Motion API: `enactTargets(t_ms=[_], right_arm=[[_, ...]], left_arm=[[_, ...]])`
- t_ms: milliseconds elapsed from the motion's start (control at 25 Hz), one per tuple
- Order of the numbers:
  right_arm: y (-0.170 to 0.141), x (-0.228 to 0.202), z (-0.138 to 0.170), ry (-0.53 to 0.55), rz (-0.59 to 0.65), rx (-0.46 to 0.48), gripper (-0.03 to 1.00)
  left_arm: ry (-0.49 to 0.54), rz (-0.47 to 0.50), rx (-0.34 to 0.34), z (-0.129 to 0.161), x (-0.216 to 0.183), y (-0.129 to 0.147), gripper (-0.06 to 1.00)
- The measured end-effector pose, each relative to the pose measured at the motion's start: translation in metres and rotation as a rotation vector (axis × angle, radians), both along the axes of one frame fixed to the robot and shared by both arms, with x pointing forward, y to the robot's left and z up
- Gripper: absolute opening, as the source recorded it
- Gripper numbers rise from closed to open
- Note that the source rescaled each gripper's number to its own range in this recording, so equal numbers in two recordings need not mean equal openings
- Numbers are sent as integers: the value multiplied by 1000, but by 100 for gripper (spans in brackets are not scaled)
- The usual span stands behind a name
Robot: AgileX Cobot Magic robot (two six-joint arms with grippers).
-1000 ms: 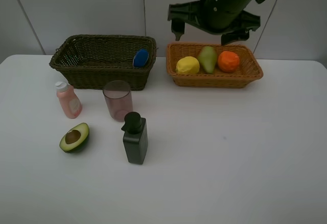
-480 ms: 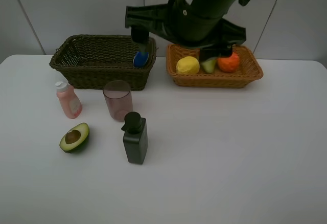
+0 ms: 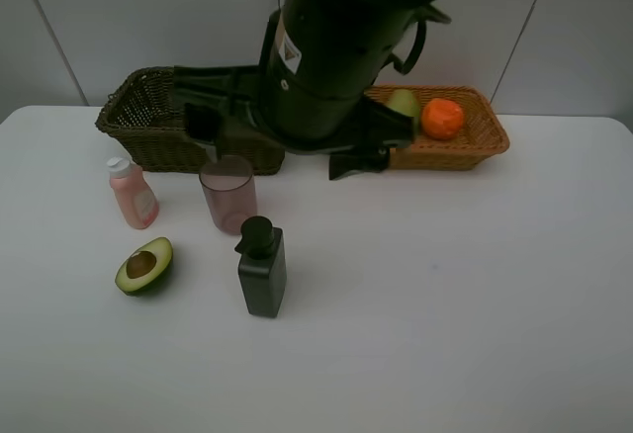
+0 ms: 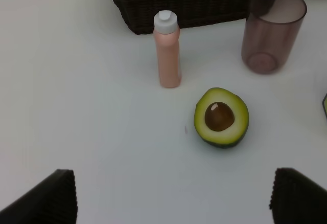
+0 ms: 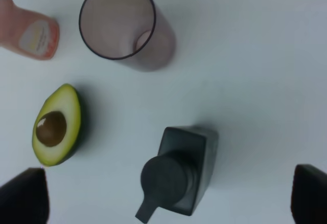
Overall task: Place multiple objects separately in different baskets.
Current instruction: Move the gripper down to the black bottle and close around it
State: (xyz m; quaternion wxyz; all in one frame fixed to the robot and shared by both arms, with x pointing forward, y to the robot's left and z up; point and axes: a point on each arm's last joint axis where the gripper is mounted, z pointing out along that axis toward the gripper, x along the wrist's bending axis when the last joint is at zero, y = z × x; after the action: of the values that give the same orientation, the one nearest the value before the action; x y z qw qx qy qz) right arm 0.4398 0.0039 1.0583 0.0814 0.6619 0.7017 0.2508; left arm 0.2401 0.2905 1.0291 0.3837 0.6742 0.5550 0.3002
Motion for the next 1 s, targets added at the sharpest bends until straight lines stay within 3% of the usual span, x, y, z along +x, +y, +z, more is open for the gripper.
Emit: enactTargets(t_ms=[400,1000], right_arm=[[26,11,-58,70,18,-53,100],[32,24,-104,137,-10,-106,100]], left_arm=[[0,0,0,0,0,0,100],[0,0,-1,0,0,0,100]])
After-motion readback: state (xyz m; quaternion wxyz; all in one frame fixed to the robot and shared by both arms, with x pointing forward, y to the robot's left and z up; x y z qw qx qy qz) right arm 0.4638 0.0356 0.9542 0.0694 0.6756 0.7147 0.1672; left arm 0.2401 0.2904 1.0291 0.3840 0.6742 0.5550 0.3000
